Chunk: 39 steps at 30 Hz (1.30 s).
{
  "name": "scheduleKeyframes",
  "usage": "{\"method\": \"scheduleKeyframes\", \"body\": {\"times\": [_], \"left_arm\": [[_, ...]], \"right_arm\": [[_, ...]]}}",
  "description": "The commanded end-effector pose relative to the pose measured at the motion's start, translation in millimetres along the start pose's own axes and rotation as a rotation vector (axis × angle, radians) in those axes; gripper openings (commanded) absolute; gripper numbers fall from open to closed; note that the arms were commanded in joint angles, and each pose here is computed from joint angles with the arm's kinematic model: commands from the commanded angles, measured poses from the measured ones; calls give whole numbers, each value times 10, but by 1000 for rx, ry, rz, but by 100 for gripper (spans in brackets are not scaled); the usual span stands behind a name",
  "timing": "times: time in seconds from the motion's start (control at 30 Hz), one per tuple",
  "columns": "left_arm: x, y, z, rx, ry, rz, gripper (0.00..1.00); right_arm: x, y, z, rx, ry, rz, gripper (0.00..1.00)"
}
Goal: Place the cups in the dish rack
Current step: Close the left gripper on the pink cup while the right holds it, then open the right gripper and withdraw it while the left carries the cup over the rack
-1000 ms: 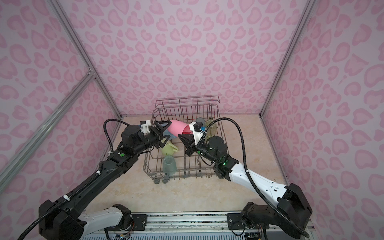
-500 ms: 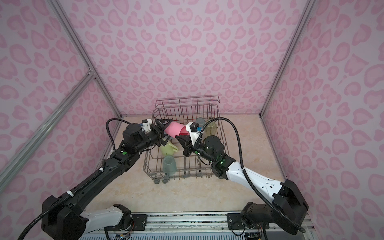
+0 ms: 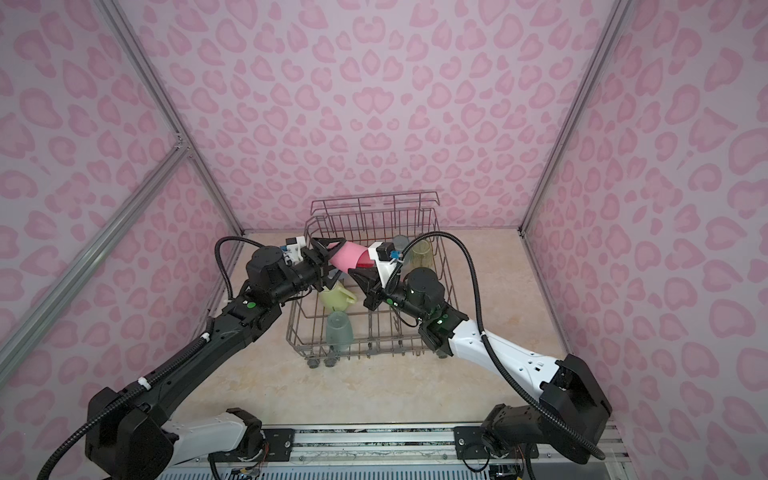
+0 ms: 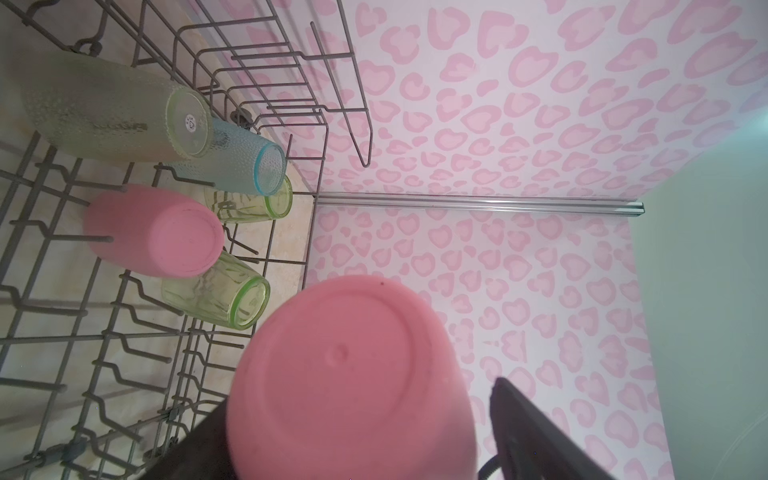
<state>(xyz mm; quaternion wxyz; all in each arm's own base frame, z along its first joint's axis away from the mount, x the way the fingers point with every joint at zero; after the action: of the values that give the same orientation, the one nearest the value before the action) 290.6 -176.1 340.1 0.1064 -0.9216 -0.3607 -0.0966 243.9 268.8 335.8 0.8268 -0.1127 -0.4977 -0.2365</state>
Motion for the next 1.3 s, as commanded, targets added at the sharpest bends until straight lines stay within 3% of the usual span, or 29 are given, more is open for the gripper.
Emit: {"method": "scheduleKeyframes", "body": {"times": [0.0,0.17,0.4,0.47,0.57,0.63,0.9,1.27], "left_arm": [[26,11,-50,-47,16,-14,82],[38,2,-36,-43,15,-32,65],[50,-18,-41,-38,24,-52,61],[61,-24,-39,-27,40,-65,61],[79,-32,-26,-6,73,-89,61],[94,-25,-4,14,101,-106,61],[183,30,85,139,253,-169,62],[152,170,154,307,545,-206,60]], "right_arm": [[12,13,24,25,0,-5,0],[4,12,26,25,5,1,0],[23,10,-1,-3,26,0,0],[35,8,-14,-14,37,7,11],[35,-24,-38,-38,50,17,37],[28,-63,-63,-58,56,20,46],[88,-248,-249,-184,72,37,58],[517,-758,-1015,-629,280,-91,68]]}}
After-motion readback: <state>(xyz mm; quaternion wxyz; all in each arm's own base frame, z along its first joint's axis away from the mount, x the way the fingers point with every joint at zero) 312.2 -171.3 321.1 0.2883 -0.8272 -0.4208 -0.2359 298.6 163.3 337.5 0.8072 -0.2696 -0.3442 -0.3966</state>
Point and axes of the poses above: each gripper's point midway between its finger pads, its own y axis out along the fingers, its own z axis along the line the jaws close on, x = y × z, the point moved 9 cm from there along -y, back along the fingers, and after that the axes turned 14 degrees about y, right-handed, at the moved point
